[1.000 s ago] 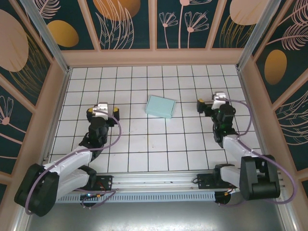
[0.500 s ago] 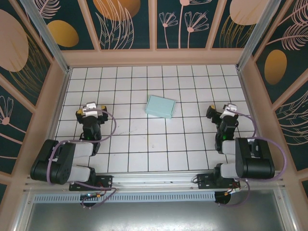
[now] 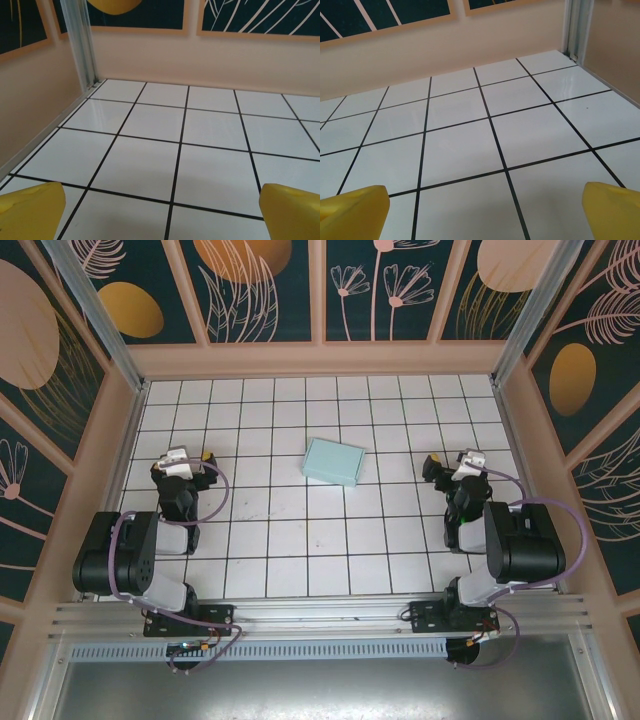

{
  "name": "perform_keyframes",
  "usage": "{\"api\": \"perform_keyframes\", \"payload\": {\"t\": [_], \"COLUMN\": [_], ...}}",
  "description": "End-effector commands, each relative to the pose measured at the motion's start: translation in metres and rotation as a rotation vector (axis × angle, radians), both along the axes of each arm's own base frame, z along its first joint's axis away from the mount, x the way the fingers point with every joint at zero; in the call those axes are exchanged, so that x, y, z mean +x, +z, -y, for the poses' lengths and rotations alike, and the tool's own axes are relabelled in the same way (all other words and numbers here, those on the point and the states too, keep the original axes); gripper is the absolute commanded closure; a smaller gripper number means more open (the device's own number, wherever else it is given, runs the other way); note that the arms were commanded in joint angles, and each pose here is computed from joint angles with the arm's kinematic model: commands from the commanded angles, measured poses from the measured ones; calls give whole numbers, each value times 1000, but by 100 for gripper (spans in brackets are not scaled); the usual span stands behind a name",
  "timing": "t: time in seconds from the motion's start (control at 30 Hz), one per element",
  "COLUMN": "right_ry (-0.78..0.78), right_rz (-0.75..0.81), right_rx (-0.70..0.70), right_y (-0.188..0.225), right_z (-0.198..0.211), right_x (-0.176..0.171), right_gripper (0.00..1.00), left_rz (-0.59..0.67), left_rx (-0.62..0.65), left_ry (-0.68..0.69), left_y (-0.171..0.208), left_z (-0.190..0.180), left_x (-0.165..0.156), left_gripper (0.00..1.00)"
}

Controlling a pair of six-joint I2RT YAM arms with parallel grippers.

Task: Fold the paper box

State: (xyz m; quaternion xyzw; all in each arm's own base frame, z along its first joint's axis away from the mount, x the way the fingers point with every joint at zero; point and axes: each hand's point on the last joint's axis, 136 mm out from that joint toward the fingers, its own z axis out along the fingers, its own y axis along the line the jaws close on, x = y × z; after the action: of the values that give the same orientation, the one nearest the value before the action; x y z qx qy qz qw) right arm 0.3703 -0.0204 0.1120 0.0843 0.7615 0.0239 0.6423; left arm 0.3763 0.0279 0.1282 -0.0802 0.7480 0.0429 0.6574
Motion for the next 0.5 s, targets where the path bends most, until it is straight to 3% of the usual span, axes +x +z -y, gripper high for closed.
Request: {"api": "perform_keyframes", "payload": {"t": [0.0,0.47], "right_ry": [3,3], "right_rz": [38,37], "right_rx": [-22,-25], "right_y": [11,11], "right_z": [-1,-2], "right_x": [5,5], "right_gripper": [1,1], "left_rz": [43,34], "left_rx": [-22,-16], "left_ry": [-24,-52], "left_y": [8,7], "left_z": [4,9], "left_x": [-1,2], "left_gripper": [1,1]}}
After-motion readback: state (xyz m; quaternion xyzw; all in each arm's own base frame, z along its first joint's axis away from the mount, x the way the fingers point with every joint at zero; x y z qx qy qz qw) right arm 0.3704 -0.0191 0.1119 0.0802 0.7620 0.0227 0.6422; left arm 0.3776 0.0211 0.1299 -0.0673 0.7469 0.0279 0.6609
